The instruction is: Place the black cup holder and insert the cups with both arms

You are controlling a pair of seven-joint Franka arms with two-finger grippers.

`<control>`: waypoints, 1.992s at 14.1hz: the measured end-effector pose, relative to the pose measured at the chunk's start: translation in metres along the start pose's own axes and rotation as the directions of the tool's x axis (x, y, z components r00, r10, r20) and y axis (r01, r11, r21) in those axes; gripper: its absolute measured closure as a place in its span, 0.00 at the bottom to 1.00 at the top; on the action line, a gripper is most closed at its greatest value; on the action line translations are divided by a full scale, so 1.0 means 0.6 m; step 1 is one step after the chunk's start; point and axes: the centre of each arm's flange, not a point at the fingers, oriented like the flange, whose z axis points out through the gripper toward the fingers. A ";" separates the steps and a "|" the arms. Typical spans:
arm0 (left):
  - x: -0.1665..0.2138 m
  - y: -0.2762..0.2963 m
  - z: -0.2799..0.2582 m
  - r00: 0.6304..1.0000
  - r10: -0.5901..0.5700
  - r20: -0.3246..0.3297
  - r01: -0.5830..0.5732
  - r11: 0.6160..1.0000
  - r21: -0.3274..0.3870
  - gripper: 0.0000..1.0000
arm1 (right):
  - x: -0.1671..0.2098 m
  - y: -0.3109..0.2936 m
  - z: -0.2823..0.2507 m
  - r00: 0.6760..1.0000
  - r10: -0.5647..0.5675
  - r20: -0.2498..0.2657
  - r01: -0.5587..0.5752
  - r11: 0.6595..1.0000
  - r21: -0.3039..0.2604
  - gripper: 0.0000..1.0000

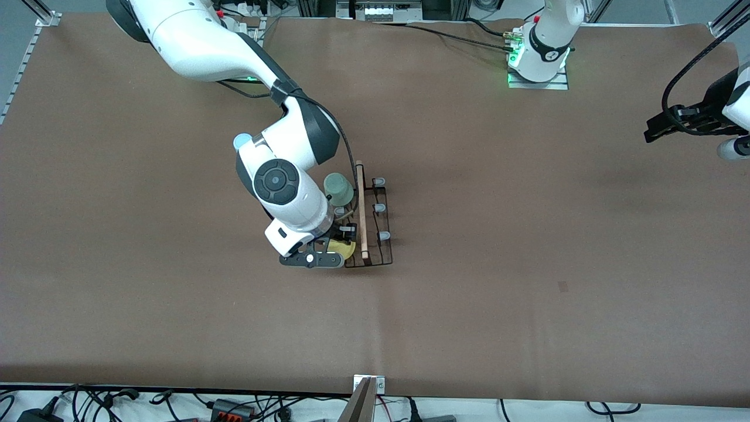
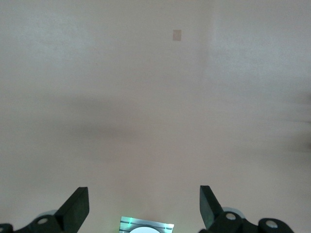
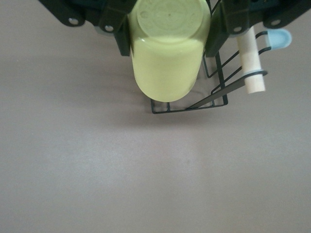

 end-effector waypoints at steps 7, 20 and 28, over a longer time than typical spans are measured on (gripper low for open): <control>0.000 0.000 0.000 1.000 0.000 0.000 0.000 1.000 0.000 0.00 | 0.000 -0.004 0.009 1.000 -0.003 -0.005 0.003 1.000 -0.002 0.00; 0.000 -0.001 0.000 1.000 -0.001 0.000 0.001 1.000 0.000 0.00 | 0.124 0.451 -0.310 0.999 0.024 0.028 -0.021 0.995 -0.102 0.00; 0.001 -0.003 0.001 1.000 -0.003 0.001 0.003 1.000 0.000 0.00 | 0.038 0.671 -0.479 1.000 -0.007 0.029 0.012 0.984 -0.178 0.00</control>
